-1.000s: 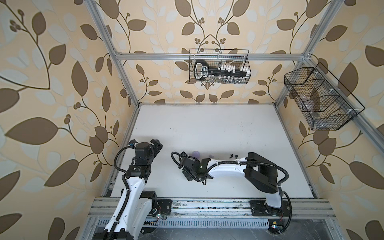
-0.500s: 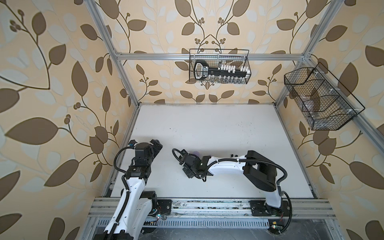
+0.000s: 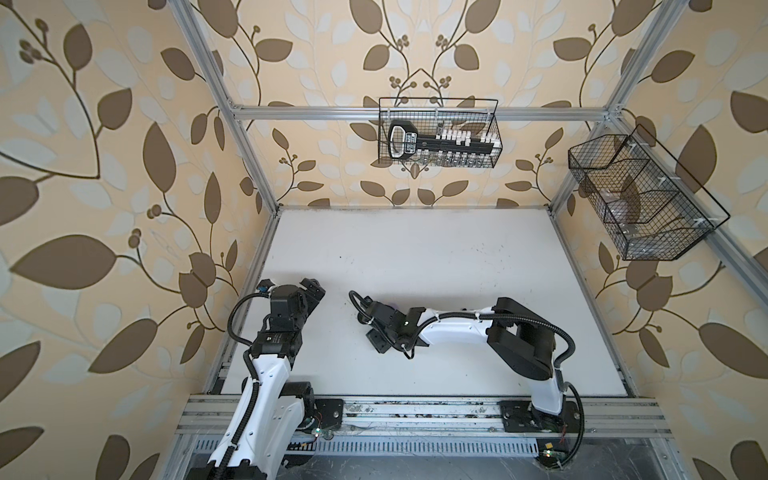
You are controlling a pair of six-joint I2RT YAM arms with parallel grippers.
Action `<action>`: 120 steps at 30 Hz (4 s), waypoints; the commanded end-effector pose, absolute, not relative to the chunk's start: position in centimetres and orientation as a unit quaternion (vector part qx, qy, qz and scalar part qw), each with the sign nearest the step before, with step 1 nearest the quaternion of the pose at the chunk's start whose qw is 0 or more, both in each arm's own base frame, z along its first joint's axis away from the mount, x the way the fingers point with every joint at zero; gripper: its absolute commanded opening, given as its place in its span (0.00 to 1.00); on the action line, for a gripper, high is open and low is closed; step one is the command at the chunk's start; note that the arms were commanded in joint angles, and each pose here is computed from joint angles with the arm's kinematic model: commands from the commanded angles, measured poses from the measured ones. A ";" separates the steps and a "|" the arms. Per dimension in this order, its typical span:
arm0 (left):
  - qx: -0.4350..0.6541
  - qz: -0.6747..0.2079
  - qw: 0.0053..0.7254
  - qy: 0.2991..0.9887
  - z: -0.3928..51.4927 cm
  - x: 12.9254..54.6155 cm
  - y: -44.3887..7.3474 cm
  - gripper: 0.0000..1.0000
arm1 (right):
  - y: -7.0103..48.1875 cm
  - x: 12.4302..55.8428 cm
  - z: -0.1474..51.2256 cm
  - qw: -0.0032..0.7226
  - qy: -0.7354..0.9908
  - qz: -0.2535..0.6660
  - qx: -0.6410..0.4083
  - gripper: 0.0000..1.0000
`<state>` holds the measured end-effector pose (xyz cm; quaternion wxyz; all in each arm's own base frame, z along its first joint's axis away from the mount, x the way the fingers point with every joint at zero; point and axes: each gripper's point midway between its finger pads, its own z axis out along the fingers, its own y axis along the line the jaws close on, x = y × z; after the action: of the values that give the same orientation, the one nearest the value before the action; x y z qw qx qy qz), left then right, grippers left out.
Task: Insert the wireless bluetooth earbuds into the charging case
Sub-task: 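Lower the open right gripper over the mint-green oval case, then close the right gripper on the mint-green case and lift it, then carry the case toward the left gripper while the left gripper reaches to meet it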
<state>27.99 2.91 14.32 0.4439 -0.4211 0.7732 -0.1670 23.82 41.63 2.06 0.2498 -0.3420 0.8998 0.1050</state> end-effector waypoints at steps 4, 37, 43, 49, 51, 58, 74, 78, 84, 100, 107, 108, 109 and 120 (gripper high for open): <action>-0.417 -0.178 0.467 0.759 16.4 28.9 3.1 0.99 | 41.5 23.7 2.6 0.255 0.895 0.103 -0.350 0.60; -0.413 -0.184 0.462 0.763 16.2 29.2 2.8 0.99 | 41.0 24.4 3.6 0.277 0.890 0.103 -0.346 0.59; -0.413 -0.183 0.462 0.763 16.2 29.2 2.8 0.99 | 41.0 24.4 3.2 0.269 0.893 0.104 -0.345 0.58; -0.413 -0.184 0.463 0.763 16.2 29.2 2.8 0.99 | 41.0 24.4 2.8 0.265 0.895 0.100 -0.345 0.52; -0.412 -0.185 0.463 0.763 16.2 29.2 2.8 0.99 | 41.1 24.4 2.7 0.263 0.895 0.101 -0.346 0.52; -0.406 -0.186 0.465 0.764 16.5 29.3 2.7 0.99 | 41.1 24.4 2.7 0.263 0.894 0.105 -0.347 0.44; -0.200 -0.300 0.560 0.746 28.0 32.3 -2.7 0.99 | 31.9 29.4 21.5 0.454 0.807 0.256 -0.276 0.05; -0.078 -0.347 0.589 0.726 30.4 32.9 -6.4 0.93 | 29.5 29.7 28.1 0.558 0.743 0.243 -0.278 0.01; 0.094 -0.350 0.630 0.687 30.8 31.2 -11.5 0.83 | 28.4 27.8 30.6 0.606 0.668 0.255 -0.349 0.00; 0.542 -0.359 0.548 0.527 22.2 15.4 -22.3 0.64 | 26.9 19.1 23.5 0.523 0.637 0.282 -0.491 0.00; 0.574 -0.374 0.544 0.484 22.2 13.2 -22.8 0.60 | 27.7 17.0 22.5 0.532 0.601 0.260 -0.536 0.00; 0.574 -0.369 0.547 0.485 22.0 13.3 -22.8 0.59 | 28.0 16.6 22.3 0.526 0.596 0.268 -0.544 0.00; 0.576 -0.369 0.546 0.484 22.0 13.3 -22.8 0.59 | 28.3 16.4 22.0 0.520 0.592 0.272 -0.552 0.00; 0.611 -0.370 0.525 0.462 20.8 12.5 -23.8 0.54 | 29.9 15.2 20.8 0.500 0.575 0.288 -0.580 0.00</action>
<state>13.04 -23.45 20.26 0.5187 0.5925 0.4909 -0.3728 15.77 29.31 20.60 0.4941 -0.5637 0.5982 0.2832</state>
